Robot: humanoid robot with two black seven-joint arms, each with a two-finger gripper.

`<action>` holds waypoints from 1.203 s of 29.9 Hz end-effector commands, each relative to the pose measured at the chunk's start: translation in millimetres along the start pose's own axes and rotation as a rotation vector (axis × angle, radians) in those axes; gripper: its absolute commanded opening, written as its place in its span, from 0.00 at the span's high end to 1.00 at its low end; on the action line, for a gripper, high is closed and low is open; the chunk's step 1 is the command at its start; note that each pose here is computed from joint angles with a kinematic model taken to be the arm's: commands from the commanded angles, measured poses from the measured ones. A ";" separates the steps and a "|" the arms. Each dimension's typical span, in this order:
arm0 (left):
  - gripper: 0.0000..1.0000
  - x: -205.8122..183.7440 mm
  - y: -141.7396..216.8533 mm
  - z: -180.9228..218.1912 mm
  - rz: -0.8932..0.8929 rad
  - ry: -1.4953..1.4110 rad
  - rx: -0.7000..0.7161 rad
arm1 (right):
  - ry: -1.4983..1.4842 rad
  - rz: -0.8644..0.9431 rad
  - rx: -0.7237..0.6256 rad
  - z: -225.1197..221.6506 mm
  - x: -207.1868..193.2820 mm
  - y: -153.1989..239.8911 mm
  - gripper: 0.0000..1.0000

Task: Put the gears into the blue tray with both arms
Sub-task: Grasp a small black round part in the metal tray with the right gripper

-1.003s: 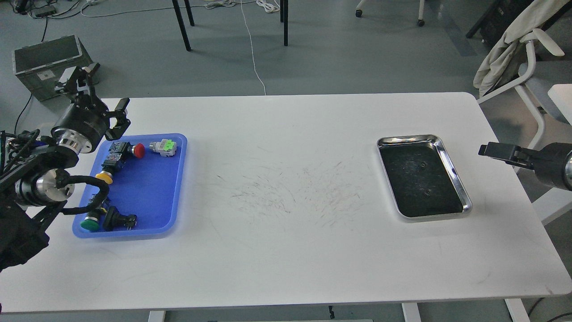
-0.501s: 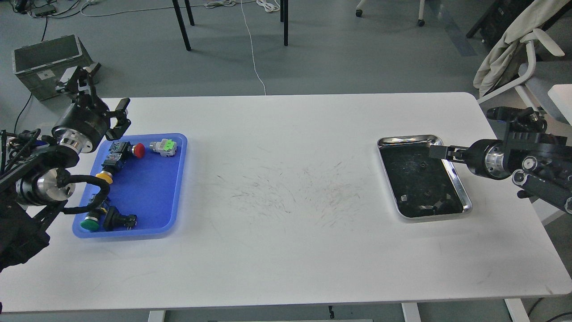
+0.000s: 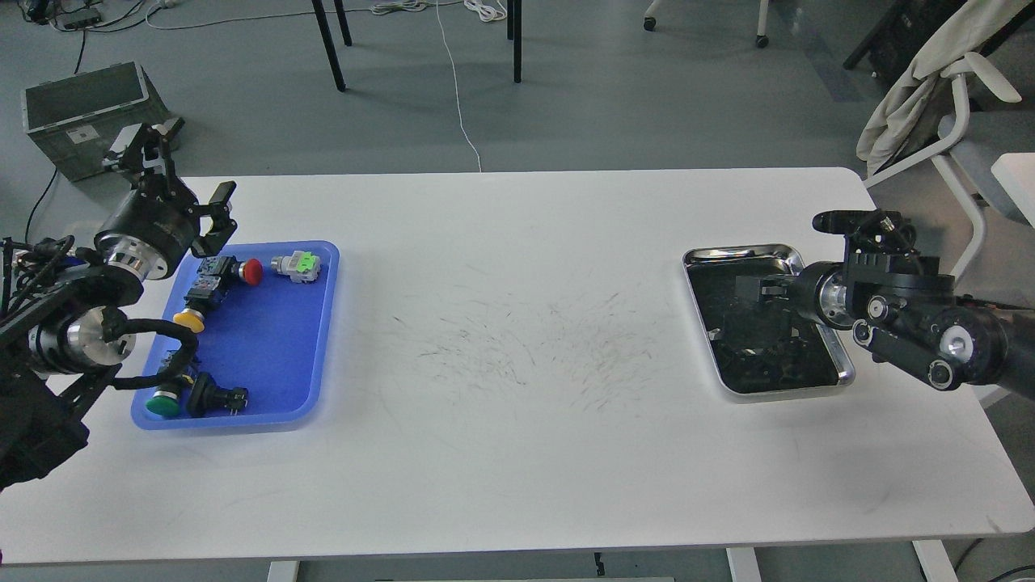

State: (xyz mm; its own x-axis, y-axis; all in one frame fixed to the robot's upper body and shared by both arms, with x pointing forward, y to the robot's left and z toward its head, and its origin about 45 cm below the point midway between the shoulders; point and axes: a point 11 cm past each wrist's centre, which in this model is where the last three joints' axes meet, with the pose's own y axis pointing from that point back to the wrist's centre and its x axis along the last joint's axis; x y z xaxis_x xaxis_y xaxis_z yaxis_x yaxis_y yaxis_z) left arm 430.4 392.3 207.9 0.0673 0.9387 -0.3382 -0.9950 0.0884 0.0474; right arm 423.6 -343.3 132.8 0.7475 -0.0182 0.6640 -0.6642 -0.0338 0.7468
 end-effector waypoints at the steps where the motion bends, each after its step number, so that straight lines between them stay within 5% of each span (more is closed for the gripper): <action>1: 0.02 0.7 0.9 -1.5 0.002 0.001 0.002 | 0.019 0.004 0.011 -8.8 -2.9 -3.3 0.06; 20: 0.02 7.8 5.4 -6.3 0.019 0.001 0.007 | 0.043 0.008 -0.040 8.3 -12.8 -6.4 0.21; 30: 0.02 7.4 5.3 -6.8 0.019 0.001 0.007 | 0.041 0.000 -0.037 8.3 -18.0 -7.2 0.46; 36: 0.02 10.2 7.9 -9.4 0.026 0.002 0.012 | 0.042 0.000 -0.036 7.8 -18.2 -7.2 0.54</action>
State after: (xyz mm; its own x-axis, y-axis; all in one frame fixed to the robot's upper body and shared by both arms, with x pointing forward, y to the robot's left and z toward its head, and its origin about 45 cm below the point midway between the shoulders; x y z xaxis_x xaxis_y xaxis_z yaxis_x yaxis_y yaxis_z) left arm 423.9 398.0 197.4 0.0452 0.9398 -0.3387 -0.9953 0.0713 0.0649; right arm 415.0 -351.1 115.2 0.7468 0.0235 0.6646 -0.6649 0.0038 0.7470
